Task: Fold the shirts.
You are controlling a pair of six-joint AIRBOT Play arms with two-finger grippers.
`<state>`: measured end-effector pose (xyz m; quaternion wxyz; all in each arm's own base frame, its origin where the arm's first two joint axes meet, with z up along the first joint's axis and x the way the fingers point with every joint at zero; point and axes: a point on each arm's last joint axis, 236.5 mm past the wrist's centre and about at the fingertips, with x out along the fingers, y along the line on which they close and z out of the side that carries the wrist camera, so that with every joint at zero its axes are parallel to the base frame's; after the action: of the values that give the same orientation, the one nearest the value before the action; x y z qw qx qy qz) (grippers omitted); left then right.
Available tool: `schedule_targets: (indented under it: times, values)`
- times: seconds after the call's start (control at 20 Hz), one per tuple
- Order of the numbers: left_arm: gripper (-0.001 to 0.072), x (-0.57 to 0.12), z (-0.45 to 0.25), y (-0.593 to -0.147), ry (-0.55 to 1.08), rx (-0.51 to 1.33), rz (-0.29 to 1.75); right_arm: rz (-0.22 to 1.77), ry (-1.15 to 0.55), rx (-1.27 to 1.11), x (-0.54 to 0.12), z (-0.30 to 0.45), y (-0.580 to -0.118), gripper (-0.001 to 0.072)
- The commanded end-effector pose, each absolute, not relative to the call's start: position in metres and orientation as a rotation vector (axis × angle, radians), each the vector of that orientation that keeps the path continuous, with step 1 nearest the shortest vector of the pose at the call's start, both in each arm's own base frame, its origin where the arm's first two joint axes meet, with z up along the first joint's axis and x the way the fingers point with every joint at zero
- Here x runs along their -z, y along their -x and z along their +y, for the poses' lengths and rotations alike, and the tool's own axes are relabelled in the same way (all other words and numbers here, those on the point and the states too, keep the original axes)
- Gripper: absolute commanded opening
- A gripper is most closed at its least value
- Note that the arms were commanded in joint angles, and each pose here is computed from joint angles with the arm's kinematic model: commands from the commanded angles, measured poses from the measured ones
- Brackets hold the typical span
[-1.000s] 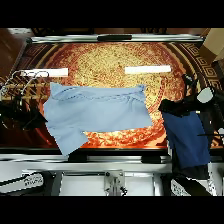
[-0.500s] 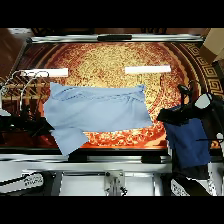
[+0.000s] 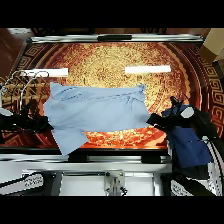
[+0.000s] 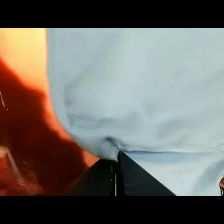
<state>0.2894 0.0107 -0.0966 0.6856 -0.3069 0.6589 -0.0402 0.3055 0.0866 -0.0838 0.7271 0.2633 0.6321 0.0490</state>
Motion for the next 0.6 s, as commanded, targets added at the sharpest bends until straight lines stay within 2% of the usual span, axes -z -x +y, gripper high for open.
schedule_targets:
  times: [0.0,0.15,0.2,0.25,0.3,0.45,0.55]
  values:
    - [0.0030,0.085,0.013,-0.295,0.662,0.090,1.431,1.368,-0.608,-0.070,0.106,0.095,-0.319,0.0583]
    - [0.0030,0.077,0.015,-0.299,0.646,0.085,1.397,1.356,-0.654,-0.019,0.116,0.093,-0.327,0.0566]
    - [0.0029,0.076,0.015,-0.299,0.644,0.086,1.393,1.339,-0.673,-0.007,0.117,0.093,-0.331,0.0427]
    - [0.0030,0.074,0.015,-0.301,0.648,0.088,1.388,1.316,-0.691,0.009,0.115,0.092,-0.337,0.0203]
    - [0.0029,0.071,0.014,-0.304,0.655,0.092,1.375,1.291,-0.714,0.018,0.111,0.091,-0.344,0.0076]
    - [0.0027,0.021,0.025,-0.335,0.589,0.094,1.224,1.168,-0.627,-0.098,0.061,0.095,-0.376,0.0073]
    - [0.0027,-0.076,0.039,-0.369,0.450,0.102,0.976,0.979,-0.490,-0.189,-0.024,0.091,-0.406,0.0073]
